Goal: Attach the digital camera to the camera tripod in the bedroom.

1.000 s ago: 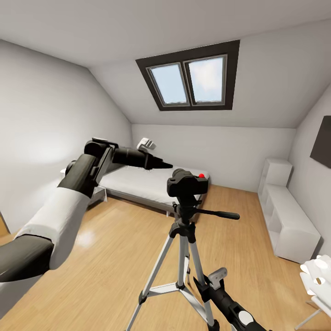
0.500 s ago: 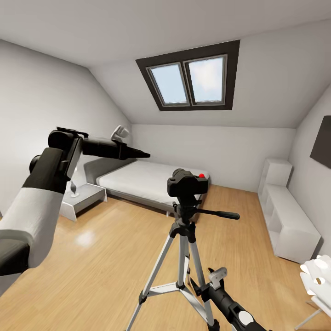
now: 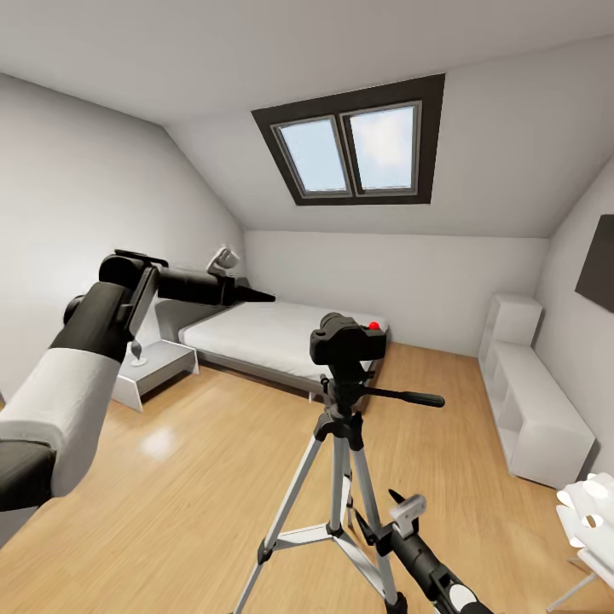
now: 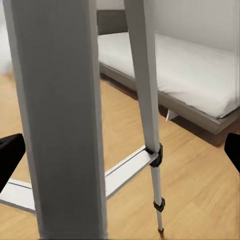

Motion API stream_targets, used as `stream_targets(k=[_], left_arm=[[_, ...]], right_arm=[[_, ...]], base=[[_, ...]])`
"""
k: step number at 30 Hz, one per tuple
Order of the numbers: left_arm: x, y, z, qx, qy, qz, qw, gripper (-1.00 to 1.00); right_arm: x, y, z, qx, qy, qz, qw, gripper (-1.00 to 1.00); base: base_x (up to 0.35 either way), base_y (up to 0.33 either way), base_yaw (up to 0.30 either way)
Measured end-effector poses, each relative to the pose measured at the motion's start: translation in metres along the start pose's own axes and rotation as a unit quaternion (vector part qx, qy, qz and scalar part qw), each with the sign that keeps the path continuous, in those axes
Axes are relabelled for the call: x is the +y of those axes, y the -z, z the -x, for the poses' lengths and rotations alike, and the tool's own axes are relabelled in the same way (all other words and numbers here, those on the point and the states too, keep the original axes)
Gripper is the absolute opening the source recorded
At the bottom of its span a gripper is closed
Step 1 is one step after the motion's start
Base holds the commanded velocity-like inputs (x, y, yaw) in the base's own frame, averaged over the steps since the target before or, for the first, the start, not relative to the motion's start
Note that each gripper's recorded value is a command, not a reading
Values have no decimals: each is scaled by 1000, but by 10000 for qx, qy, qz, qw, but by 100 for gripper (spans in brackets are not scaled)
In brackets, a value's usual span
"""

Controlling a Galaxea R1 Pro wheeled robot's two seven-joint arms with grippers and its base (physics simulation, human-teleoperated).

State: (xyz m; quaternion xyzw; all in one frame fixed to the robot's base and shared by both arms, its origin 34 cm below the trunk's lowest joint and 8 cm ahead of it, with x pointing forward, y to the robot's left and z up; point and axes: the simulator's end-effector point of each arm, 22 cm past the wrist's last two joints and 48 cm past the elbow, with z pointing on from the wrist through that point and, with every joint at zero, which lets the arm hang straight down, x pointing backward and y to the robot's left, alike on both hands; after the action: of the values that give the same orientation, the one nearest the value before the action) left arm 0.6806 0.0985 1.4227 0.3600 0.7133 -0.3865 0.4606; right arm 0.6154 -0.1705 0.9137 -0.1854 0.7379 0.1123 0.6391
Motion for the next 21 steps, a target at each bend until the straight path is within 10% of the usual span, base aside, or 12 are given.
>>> stream_targets(k=[21], left_arm=[[105,1,-54,151,815,1245,9887,100]], right_arm=[[-13,94,-88,189,242,-293,9991,100]], base=[[0,0,0]])
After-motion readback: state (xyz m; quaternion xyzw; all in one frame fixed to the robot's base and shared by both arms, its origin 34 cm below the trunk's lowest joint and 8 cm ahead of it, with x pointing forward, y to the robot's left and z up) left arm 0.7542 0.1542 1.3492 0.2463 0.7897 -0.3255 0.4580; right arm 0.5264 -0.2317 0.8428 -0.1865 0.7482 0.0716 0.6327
